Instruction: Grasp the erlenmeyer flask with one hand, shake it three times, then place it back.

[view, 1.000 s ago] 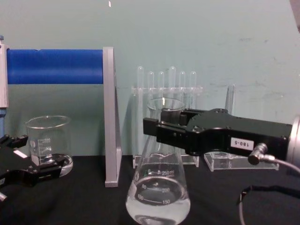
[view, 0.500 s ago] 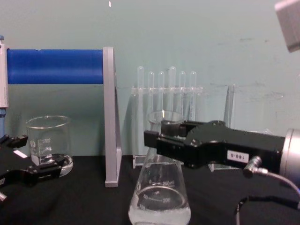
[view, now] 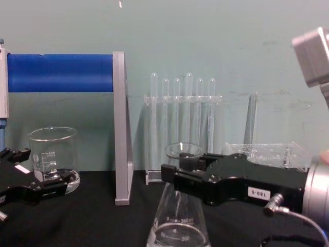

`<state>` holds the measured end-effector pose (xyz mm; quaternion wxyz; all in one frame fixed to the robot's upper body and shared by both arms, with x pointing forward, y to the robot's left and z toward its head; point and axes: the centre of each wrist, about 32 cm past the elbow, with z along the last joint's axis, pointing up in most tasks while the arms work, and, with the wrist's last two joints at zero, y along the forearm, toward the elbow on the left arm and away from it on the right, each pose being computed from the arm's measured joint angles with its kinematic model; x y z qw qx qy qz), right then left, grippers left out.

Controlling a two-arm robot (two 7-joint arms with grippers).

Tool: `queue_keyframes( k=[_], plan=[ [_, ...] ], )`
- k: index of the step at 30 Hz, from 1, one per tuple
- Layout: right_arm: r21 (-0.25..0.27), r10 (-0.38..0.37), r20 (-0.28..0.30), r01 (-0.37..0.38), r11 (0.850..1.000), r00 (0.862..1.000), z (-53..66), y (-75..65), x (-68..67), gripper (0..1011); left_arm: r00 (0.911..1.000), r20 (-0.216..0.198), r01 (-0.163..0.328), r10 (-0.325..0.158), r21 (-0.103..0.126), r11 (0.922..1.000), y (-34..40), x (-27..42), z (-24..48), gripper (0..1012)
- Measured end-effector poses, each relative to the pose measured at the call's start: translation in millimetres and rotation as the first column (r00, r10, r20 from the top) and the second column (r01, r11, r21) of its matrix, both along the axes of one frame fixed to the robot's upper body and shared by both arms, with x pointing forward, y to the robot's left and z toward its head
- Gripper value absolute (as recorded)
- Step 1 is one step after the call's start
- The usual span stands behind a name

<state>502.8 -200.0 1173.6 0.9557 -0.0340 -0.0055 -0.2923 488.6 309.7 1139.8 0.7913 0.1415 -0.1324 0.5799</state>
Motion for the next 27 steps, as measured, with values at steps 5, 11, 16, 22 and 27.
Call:
queue_keyframes(
  k=[5,11,16,22,27],
  plan=[
    [-0.003,-0.008,-0.014,0.008,1.000,1.000,-5.1,-0.5,0.7,453,1.0000,0.000,0.000,0.000,0.000,1.0000,0.0,0.0,0.0,1001],
    [-0.005,-0.013,-0.030,0.013,1.000,0.999,-9.5,-0.3,0.9,453,1.0000,0.000,0.000,0.000,0.000,1.0000,0.0,0.0,0.0,1001],
    [-0.007,-0.016,-0.042,0.016,1.000,0.999,-12.1,0.0,0.8,453,1.0000,0.000,0.000,0.000,0.000,1.0000,-0.1,0.0,0.0,1001],
    [-0.011,-0.016,-0.051,0.015,1.000,0.999,-14.0,0.4,0.5,453,1.0000,0.000,0.000,0.000,0.000,1.0000,0.0,0.0,0.0,1001],
    [-0.013,-0.014,-0.054,0.014,1.000,0.998,-14.6,0.5,0.2,453,1.0000,0.000,0.000,0.000,0.000,1.0000,0.0,0.0,0.0,1001]
  ],
)
